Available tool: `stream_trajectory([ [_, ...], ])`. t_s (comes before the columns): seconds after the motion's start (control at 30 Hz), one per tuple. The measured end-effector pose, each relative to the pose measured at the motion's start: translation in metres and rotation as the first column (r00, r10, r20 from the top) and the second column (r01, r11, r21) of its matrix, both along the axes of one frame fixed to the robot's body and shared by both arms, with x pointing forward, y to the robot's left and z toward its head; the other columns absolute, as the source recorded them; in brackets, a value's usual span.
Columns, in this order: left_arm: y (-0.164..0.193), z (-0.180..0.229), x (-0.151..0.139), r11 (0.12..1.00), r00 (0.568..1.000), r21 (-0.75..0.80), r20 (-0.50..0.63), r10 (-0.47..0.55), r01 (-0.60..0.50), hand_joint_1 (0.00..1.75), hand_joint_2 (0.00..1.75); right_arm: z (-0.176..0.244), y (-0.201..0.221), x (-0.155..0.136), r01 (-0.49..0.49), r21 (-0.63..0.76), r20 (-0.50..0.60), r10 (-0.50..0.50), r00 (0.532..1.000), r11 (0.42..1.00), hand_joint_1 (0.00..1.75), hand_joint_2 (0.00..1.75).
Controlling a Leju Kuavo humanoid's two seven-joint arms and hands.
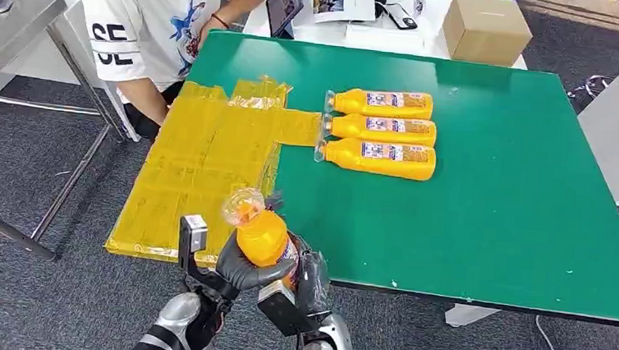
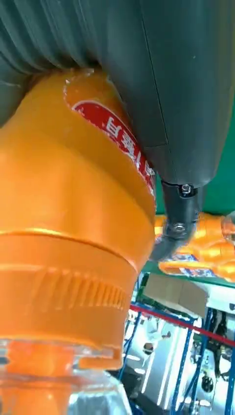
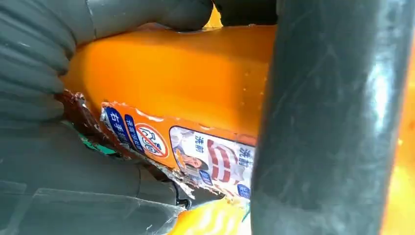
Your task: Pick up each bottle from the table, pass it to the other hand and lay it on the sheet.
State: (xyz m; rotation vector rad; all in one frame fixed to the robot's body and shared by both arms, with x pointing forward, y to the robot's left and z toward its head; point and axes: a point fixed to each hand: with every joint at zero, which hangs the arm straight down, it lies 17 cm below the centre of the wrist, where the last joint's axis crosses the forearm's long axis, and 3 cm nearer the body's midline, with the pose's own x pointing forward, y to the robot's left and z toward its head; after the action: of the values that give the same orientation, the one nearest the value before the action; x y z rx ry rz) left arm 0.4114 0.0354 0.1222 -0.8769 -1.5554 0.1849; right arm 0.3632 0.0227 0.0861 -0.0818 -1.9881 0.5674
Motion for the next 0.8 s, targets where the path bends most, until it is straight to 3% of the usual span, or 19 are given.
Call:
stream_trajectory([
  [0.3,0.005,0.01,-0.004,0.99,0.999,-0.133,-0.003,-0.052,0.051,1.75,1.75,0.002,0.002,-0.001,-0.008,0.004,0.008,0.008,1.0,1.0,1.75,1.75],
  [0.33,0.006,0.011,-0.004,0.989,0.998,-0.14,-0.005,-0.055,0.053,1.75,1.75,0.002,0.002,-0.001,-0.008,0.004,0.008,0.008,1.0,1.0,1.54,1.75],
  [0.37,0.006,0.011,-0.005,0.987,0.998,-0.149,-0.007,-0.058,0.056,1.75,1.75,0.002,0.002,-0.001,-0.008,0.004,0.008,0.008,1.0,1.0,0.37,1.75],
  [0.4,0.006,0.012,-0.005,0.986,0.998,-0.158,-0.008,-0.06,0.058,1.75,1.75,0.002,0.002,-0.002,-0.009,0.004,0.009,0.009,1.0,1.0,0.16,1.75],
  [0.47,0.008,0.014,-0.006,0.983,0.998,-0.172,-0.01,-0.058,0.056,1.75,1.75,0.002,0.002,-0.002,-0.009,0.004,0.01,0.009,1.0,1.0,0.26,1.75],
  [0.5,0.008,0.015,-0.006,0.983,0.998,-0.176,-0.009,-0.057,0.054,1.75,1.75,0.002,0.002,-0.001,-0.009,0.005,0.01,0.009,1.0,1.0,0.0,1.75],
  [0.53,0.009,0.016,-0.006,0.982,0.998,-0.179,-0.008,-0.057,0.055,1.75,1.75,0.003,0.002,-0.001,-0.008,0.005,0.011,0.008,1.0,1.0,0.0,1.75],
  [0.57,0.009,0.017,-0.006,0.982,0.998,-0.182,-0.006,-0.056,0.054,1.75,1.75,0.003,0.001,-0.001,-0.007,0.006,0.011,0.007,1.0,1.0,0.0,0.0],
  [0.8,0.013,0.022,-0.005,0.981,0.999,-0.191,-0.006,-0.042,0.04,1.75,1.75,0.006,0.0,0.003,-0.02,0.046,-0.011,0.02,1.0,0.999,0.0,0.0],
])
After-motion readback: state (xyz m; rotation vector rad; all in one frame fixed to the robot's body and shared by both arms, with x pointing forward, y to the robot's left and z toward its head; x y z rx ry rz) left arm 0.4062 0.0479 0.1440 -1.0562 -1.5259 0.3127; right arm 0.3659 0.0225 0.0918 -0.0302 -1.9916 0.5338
